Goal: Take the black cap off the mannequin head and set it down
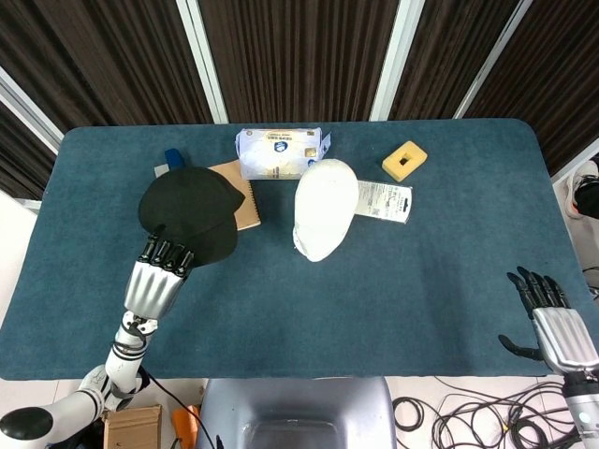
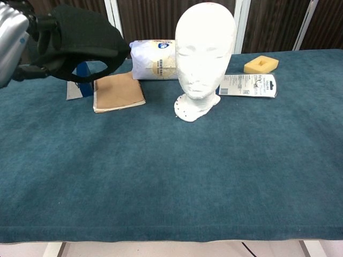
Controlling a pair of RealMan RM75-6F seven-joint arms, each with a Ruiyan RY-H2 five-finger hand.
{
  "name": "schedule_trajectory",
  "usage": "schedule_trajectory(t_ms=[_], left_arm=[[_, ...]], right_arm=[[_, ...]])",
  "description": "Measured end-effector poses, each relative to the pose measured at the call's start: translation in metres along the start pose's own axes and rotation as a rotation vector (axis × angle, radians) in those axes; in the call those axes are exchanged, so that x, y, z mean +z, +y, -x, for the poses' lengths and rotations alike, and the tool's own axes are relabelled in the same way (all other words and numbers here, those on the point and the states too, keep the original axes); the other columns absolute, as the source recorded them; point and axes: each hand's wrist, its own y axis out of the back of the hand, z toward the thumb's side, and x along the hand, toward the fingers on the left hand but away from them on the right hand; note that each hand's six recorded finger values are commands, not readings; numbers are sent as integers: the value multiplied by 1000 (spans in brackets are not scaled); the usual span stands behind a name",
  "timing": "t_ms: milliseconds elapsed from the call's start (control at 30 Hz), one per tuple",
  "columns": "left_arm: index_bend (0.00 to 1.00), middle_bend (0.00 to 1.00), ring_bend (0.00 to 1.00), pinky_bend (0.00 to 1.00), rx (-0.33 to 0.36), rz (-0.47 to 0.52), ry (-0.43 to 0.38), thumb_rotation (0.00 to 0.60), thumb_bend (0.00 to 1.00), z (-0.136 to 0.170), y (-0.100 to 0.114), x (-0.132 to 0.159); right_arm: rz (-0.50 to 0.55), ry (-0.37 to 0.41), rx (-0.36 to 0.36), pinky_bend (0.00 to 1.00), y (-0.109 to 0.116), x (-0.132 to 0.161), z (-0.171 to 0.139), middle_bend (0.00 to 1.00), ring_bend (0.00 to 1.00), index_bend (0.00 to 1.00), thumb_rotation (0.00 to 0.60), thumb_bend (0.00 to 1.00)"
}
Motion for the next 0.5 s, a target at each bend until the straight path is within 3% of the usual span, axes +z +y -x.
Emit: schedule_trajectory(t_ms=[133, 200, 300, 500], left_arm=[[242, 369, 339, 291, -109, -24, -6, 600, 347, 21, -21, 3], [137, 285, 270, 284, -184, -19, 12, 600, 316, 33, -33, 6], [61, 201, 196, 280, -276, -20, 49, 600, 277, 52, -46, 10], [0, 108, 112, 267, -357, -9, 55, 600, 223, 68, -50, 20]], right_arm=[[-3, -2, 0, 6, -1, 1, 1, 0, 0, 0, 600, 130], [-4, -4, 3, 6, -1, 1, 2, 0, 0, 0, 600, 130], [-1, -5, -3, 6, -1, 1, 2, 0, 0, 0, 600, 130], [1, -3, -6, 7, 0, 1, 1, 0, 0, 0, 600, 130]])
